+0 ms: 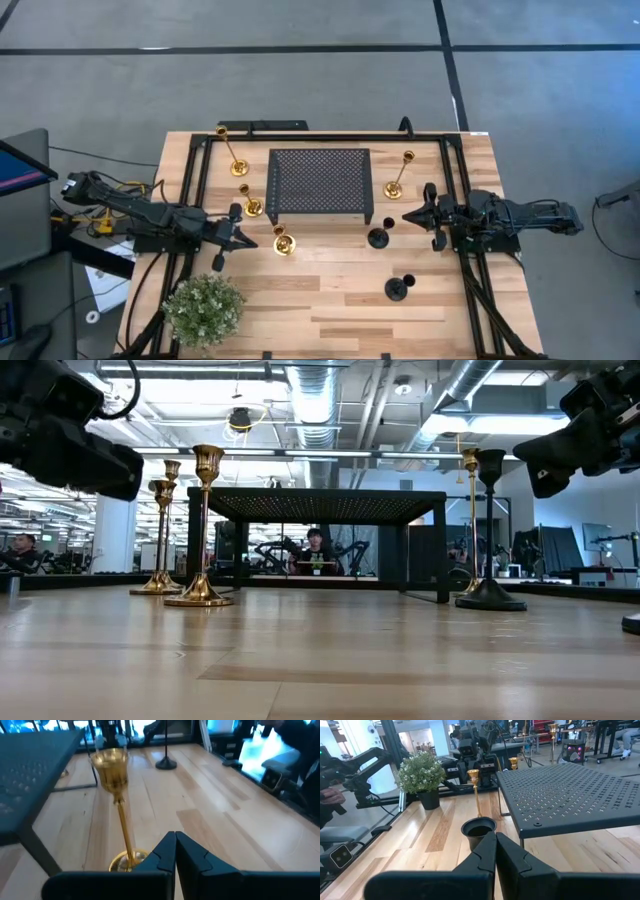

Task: Pick & Place candle stick holders
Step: Put the golden candle holder on the shelf

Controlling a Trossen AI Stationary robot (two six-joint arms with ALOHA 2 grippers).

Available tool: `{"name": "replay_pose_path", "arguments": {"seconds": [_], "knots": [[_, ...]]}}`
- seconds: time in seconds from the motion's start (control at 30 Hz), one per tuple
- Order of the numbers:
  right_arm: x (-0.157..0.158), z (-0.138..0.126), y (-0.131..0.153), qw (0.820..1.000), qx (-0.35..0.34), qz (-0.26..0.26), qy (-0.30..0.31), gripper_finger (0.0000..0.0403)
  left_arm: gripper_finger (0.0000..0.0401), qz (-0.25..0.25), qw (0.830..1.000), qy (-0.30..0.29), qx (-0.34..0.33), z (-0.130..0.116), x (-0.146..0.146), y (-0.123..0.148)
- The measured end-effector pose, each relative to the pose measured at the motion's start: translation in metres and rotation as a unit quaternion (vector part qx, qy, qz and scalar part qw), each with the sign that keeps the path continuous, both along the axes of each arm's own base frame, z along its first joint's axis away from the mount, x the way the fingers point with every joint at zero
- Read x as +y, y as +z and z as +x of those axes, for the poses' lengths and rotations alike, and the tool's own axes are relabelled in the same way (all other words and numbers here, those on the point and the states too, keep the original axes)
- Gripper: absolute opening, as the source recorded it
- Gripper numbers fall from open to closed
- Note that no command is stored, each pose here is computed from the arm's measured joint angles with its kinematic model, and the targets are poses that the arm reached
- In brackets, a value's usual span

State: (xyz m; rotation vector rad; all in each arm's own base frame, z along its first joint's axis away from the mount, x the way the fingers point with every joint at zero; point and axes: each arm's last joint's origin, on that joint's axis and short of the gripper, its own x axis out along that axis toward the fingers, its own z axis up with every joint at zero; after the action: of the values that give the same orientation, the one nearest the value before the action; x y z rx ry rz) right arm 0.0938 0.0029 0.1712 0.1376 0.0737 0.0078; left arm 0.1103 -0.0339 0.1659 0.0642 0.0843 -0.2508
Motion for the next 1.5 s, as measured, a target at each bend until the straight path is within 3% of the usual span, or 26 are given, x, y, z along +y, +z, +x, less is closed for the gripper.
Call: {"name": "replay_pose_path", "arguments": {"seconds": [0.2, 1.0, 1.37, 1.5], "knots": [[0.0, 0.0, 0.0, 1.0, 0.0, 0.0, 0.0, 0.0, 0.0008, -0.026, 0.996, 0.0, -0.08, 0.0, 0.0, 0.016], [0.0, 0.0, 0.0, 1.0, 0.0, -0.017, 0.001, 0.0, 0.0008, -0.028, 0.996, 0.002, -0.087, 0.0, 0.0, 0.018], [0.0, 0.0, 0.0, 1.0, -0.002, -0.017, 0.0, 0.0, 0.0008, -0.041, 0.987, 0.103, -0.117, 0.0, 0.006, 0.024], [-0.002, 0.0, 0.003, 0.999, -0.017, -0.004, -0.032, 0.0, 0.0008, -0.044, 0.984, 0.122, -0.122, 0.0, 0.007, 0.028]]}}
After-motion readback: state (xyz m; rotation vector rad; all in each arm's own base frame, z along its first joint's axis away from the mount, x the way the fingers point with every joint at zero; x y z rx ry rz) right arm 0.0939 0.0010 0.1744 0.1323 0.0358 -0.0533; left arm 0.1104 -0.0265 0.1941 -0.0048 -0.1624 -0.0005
